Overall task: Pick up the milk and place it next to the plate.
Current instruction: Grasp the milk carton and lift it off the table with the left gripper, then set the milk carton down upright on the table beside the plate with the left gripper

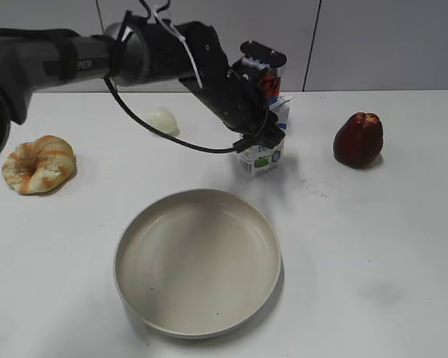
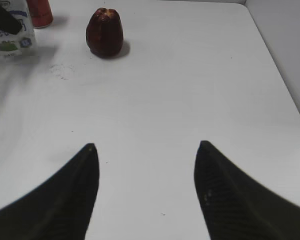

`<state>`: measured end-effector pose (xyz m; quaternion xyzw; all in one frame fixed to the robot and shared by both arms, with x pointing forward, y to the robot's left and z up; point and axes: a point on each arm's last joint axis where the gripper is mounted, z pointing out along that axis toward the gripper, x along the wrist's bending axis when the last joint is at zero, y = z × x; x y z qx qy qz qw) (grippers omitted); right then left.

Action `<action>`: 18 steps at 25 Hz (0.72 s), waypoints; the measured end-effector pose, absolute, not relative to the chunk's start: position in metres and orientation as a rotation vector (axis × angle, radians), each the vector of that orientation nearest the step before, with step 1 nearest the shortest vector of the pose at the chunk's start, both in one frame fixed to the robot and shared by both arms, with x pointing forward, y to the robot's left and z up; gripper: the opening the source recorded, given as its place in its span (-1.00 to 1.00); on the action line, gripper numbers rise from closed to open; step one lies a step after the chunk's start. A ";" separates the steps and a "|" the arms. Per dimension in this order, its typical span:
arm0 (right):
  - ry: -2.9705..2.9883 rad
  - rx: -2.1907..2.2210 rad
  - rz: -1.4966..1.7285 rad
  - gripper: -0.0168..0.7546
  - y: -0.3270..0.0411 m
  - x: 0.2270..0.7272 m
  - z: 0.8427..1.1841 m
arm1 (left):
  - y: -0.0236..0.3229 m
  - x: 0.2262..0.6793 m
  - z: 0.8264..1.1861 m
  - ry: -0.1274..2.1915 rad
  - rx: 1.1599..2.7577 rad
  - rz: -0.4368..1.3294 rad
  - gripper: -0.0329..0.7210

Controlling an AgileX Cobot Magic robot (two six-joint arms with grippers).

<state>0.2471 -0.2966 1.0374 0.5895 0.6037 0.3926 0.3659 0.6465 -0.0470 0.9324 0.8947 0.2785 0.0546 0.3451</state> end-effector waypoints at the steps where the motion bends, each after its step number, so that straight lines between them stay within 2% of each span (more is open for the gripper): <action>1: 1.552 1.515 1.009 0.23 -0.297 0.247 1.037 | -0.046 0.645 0.940 0.706 2.336 0.143 -0.09; 8: 1.552 1.515 1.009 0.23 -0.297 0.247 1.037 | -0.015 0.630 1.019 0.644 2.399 0.150 -0.09; 14: 1.552 1.515 1.009 0.23 -0.297 0.247 1.037 | 0.055 0.635 1.076 0.879 2.394 0.181 -0.09; 18: 1.552 1.515 1.009 0.23 -0.297 0.247 1.037 | 0.101 0.629 1.092 1.027 2.377 0.185 -0.09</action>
